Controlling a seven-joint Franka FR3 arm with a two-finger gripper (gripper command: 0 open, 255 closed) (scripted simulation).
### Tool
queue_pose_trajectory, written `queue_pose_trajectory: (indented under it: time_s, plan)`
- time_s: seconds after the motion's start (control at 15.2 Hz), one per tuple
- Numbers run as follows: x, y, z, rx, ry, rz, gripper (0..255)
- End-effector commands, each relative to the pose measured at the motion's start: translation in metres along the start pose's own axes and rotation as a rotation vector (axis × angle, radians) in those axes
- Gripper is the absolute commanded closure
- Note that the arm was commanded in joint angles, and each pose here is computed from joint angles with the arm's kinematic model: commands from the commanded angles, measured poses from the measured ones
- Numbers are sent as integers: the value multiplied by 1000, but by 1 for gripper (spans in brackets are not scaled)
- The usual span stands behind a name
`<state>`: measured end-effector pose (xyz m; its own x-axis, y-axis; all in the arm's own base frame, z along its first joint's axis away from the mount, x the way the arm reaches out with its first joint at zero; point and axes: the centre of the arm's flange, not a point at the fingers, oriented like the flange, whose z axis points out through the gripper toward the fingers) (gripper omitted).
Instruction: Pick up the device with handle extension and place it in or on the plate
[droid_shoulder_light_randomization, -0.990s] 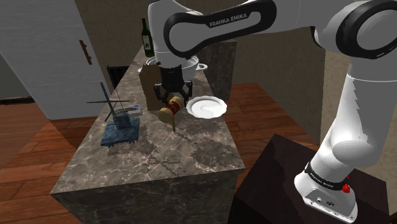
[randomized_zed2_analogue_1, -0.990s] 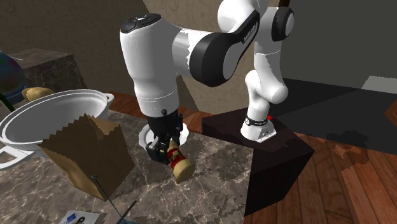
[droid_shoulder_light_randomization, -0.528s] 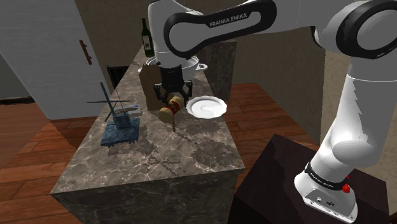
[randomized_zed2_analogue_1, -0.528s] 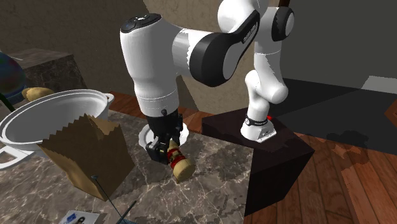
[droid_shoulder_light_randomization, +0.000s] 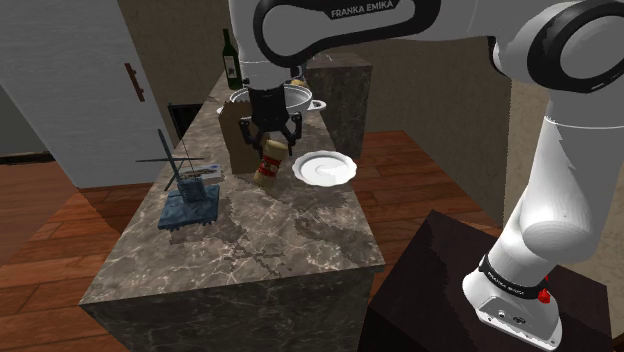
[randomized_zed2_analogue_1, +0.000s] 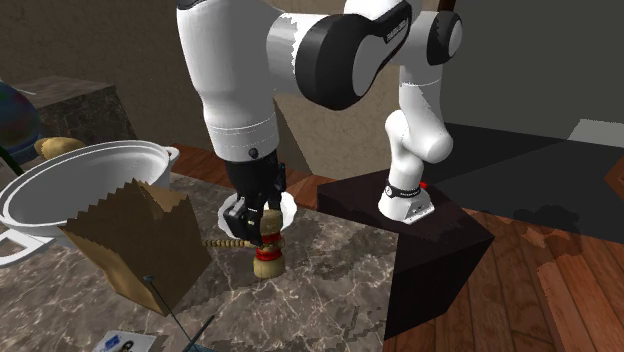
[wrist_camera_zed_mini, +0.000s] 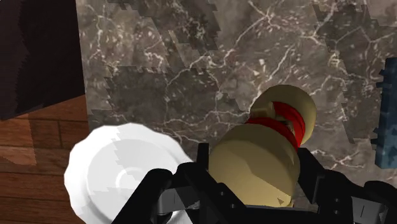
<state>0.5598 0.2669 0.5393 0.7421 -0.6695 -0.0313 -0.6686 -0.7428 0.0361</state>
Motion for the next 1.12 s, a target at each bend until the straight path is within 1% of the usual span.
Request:
queue_pose_trajectory:
  time_s: [0.0,0.53,1.06]
  plan:
    - [-1,1,-11,0,0,0,255]
    - [-3,2,-50,0,0,0,255]
    - [67,79,-70,0,0,0,255]
